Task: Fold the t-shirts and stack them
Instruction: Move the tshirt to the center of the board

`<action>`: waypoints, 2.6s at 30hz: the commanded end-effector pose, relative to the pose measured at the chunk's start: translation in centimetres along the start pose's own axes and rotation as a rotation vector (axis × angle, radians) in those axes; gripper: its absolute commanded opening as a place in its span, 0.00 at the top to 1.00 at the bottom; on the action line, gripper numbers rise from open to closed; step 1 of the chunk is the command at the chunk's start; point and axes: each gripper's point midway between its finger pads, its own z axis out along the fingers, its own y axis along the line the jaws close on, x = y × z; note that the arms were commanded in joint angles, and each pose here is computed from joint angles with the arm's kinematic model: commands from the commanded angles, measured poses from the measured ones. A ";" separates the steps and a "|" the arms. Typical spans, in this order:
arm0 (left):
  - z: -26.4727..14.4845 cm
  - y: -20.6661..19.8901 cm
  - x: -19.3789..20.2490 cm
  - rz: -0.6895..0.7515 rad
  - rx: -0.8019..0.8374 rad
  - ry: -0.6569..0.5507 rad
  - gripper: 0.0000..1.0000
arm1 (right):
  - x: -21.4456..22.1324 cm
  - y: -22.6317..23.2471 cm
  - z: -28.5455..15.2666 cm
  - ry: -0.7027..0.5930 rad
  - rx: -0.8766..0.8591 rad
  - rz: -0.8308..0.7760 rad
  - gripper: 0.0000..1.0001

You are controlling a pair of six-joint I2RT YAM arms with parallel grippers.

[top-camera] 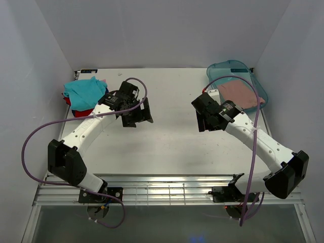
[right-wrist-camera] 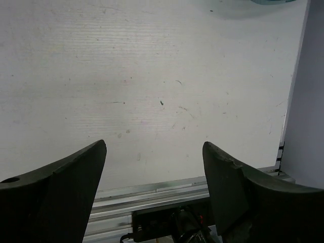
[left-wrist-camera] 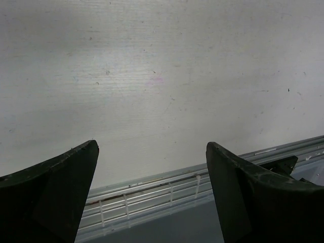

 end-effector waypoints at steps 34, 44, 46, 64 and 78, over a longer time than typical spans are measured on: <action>0.3 1.2 5.5 0.104 0.161 0.024 0.02 | -11.5 -16.2 27.4 0.132 0.149 0.313 0.04; -0.1 1.1 5.2 0.101 0.152 0.017 0.02 | -6.4 -12.9 30.2 0.288 0.042 0.292 0.06; -0.3 1.2 5.4 0.101 0.149 0.015 0.02 | -5.4 -12.4 30.5 0.319 0.028 0.288 0.09; -1.8 2.8 5.4 0.111 0.098 -0.055 0.02 | -15.6 -14.7 14.2 -0.039 -0.027 0.332 0.92; -3.0 2.5 4.4 0.070 0.115 -0.135 0.02 | -21.0 -2.0 -11.1 -0.425 -0.582 0.236 0.92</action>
